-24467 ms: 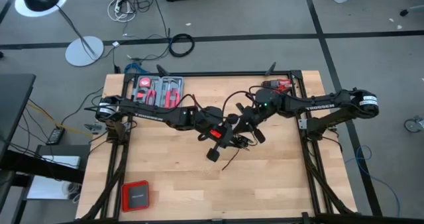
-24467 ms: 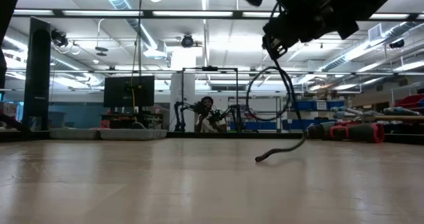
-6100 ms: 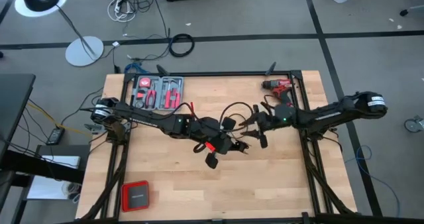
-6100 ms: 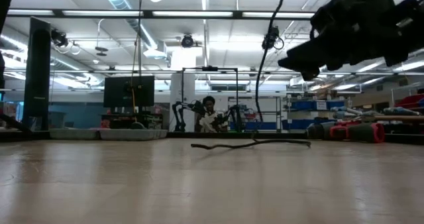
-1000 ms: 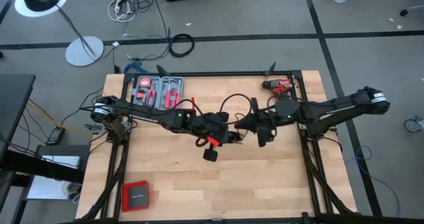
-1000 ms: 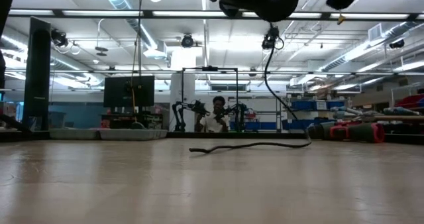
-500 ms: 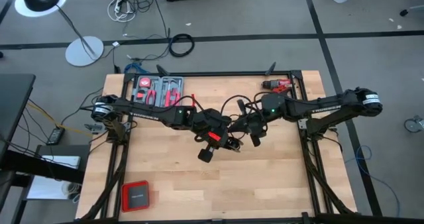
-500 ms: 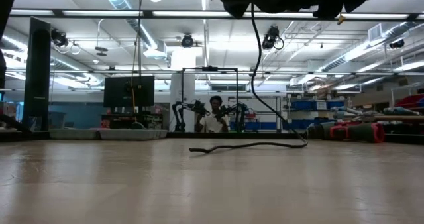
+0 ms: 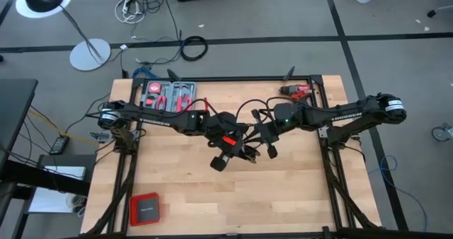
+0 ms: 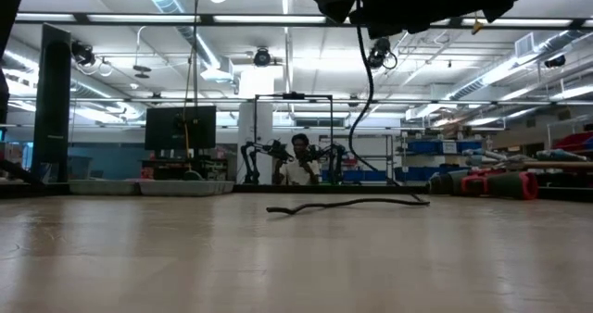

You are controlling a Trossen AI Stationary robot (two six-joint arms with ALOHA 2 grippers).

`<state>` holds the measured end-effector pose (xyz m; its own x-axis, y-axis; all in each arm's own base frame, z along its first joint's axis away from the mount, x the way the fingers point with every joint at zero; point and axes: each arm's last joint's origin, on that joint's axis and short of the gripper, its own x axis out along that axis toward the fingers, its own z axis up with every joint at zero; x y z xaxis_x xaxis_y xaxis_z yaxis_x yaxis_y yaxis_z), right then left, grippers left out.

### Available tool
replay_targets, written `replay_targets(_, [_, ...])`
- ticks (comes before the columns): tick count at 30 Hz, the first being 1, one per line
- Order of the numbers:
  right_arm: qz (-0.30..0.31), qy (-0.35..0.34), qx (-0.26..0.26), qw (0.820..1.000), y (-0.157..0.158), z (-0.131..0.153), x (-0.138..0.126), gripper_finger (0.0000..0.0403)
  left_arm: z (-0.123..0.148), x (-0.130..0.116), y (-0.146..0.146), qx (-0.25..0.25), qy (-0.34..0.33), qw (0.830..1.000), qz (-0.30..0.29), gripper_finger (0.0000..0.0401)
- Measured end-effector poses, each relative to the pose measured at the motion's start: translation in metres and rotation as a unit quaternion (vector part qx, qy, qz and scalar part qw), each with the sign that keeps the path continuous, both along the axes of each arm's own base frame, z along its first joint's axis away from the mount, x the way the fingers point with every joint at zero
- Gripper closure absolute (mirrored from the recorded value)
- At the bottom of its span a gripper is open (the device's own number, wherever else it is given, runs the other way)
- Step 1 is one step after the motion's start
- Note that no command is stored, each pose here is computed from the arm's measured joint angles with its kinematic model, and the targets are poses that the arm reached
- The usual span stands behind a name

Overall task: Coil cords
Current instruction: Coil the black wire on the spool

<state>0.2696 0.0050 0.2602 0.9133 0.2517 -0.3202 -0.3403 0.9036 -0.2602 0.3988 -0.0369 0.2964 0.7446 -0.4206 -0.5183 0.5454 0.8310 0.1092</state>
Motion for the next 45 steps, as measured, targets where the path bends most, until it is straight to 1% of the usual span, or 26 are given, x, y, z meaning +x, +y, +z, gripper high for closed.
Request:
replay_targets(4, [0.021, 0.011, 0.036, 0.999, 0.0, -0.001, -0.001, 0.0401, 0.001, 0.0, -0.006, 0.016, -0.012, 1.0, -0.006, 0.0401])
replay_targets(7, [0.029, 0.019, 0.074, 0.997, 0.003, -0.005, -0.002, 0.0401, 0.001, 0.0, -0.012, 0.058, -0.029, 0.998, -0.003, 0.0401])
replay_targets(9, [0.019, 0.019, 0.099, 0.995, 0.005, -0.007, -0.003, 0.0401, 0.003, 0.0, -0.016, 0.089, -0.043, 0.995, 0.0, 0.0401])
replay_targets(11, [-0.002, 0.019, 0.124, 0.992, 0.004, -0.009, -0.004, 0.0401, 0.006, 0.001, -0.018, 0.121, -0.066, 0.99, 0.021, 0.0401])
replay_targets(14, [-0.033, 0.02, 0.171, 0.985, 0.002, -0.016, -0.007, 0.0401, 0.008, 0.002, -0.019, 0.157, -0.08, 0.983, 0.059, 0.0401])
replay_targets(17, [-0.042, 0.025, 0.204, 0.978, 0.002, -0.021, -0.009, 0.0398, 0.009, 0.003, -0.02, 0.178, -0.084, 0.977, 0.081, 0.0401])
replay_targets(21, [-0.053, 0.051, 0.24, 0.968, 0.003, -0.033, -0.014, 0.0386, 0.01, 0.003, -0.022, 0.199, -0.089, 0.97, 0.107, 0.0401])
replay_targets(23, [-0.056, 0.066, 0.248, 0.965, 0.003, -0.04, -0.019, 0.0377, 0.01, 0.003, -0.021, 0.202, -0.088, 0.969, 0.115, 0.0401])
replay_targets(28, [-0.066, 0.092, 0.254, 0.96, 0.003, -0.057, -0.032, 0.036, 0.014, 0.0, -0.02, 0.189, -0.084, 0.969, 0.132, 0.0401])
replay_targets(34, [-0.059, 0.072, 0.259, 0.961, 0.006, -0.068, -0.04, 0.0358, 0.015, 0.001, -0.02, 0.181, -0.09, 0.969, 0.14, 0.0401])
replay_targets(38, [-0.077, 0.073, 0.248, 0.963, 0.006, -0.08, -0.046, 0.0361, 0.015, 0.001, -0.02, 0.183, -0.091, 0.968, 0.143, 0.0401])
replay_targets(42, [-0.088, 0.029, 0.244, 0.965, 0.005, -0.083, -0.05, 0.0361, 0.019, 0.002, -0.02, 0.179, -0.109, 0.966, 0.149, 0.0401])
replay_targets(45, [-0.103, 0.012, 0.225, 0.969, 0.004, -0.086, -0.052, 0.036, 0.021, 0.003, -0.02, 0.184, -0.119, 0.965, 0.148, 0.0401])
